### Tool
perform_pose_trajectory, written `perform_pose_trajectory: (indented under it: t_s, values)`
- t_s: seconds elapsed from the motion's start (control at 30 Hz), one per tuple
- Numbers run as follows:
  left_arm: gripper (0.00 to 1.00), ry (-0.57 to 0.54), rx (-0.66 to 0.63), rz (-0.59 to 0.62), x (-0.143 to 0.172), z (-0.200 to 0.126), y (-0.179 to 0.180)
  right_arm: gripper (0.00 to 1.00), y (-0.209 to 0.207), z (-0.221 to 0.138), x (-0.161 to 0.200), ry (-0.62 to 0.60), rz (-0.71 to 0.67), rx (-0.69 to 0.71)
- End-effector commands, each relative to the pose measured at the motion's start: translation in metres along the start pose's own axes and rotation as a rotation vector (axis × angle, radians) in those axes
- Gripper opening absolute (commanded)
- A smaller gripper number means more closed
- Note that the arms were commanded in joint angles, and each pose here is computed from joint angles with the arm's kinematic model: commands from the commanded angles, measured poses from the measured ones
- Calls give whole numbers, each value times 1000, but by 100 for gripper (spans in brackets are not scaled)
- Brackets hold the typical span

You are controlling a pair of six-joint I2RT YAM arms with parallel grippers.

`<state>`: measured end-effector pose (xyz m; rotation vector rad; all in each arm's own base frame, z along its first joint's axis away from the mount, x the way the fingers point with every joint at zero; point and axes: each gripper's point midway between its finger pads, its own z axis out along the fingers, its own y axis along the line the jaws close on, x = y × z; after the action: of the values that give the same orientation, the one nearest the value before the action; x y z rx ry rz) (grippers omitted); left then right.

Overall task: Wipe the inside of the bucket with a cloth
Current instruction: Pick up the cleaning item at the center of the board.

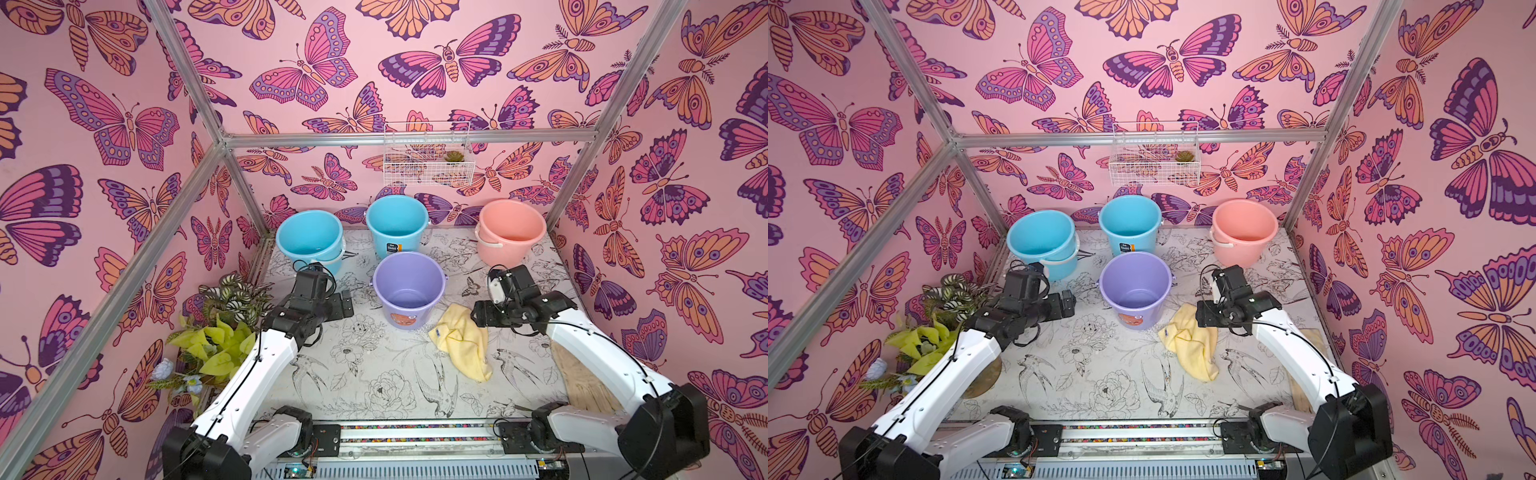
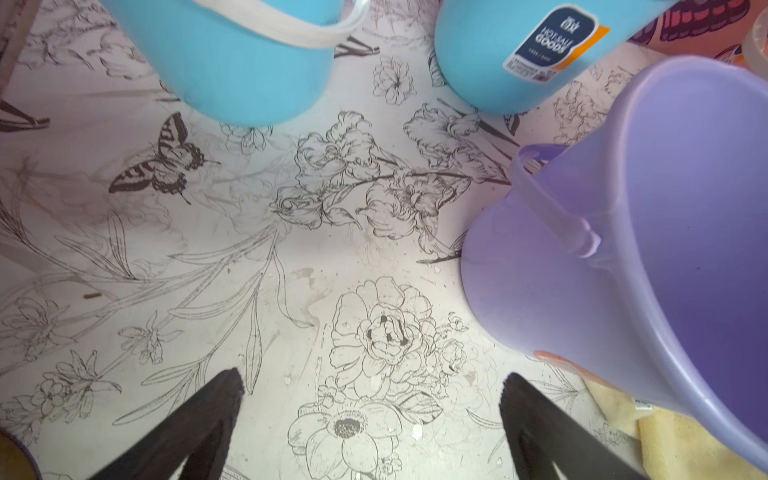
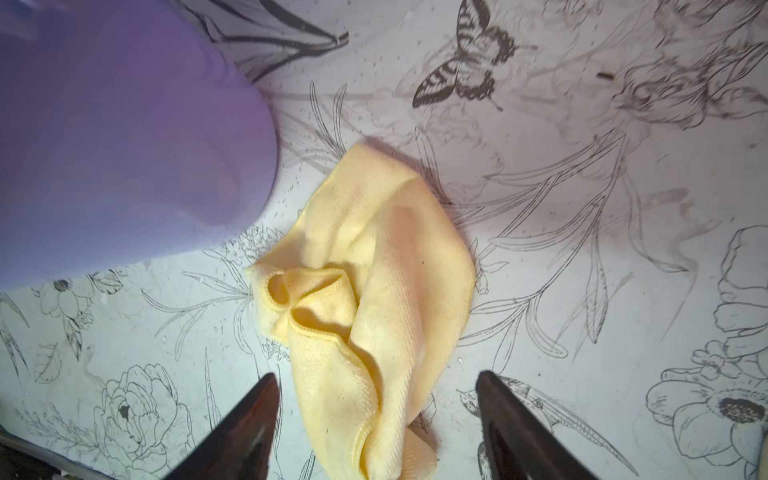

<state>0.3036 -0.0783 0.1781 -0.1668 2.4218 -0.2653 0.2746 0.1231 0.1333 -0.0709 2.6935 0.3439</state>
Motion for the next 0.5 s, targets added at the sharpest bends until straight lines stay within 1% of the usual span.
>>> perform_pose_trajectory:
  t_s: [0.0,0.17,0.3,0.47]
  values:
    - [99,61,11,-35,10,-1,-2,76,-3,14,26,88,-7,59]
    - [99,73,10,-43,14,-1,-1,73,-2,34,44,132,-21,83]
    - [99,71,11,-54,15,-5,-1,69,-8,48,56,162,-12,110]
    - [99,77,10,-60,15,-7,-1,63,-10,59,67,183,-6,107]
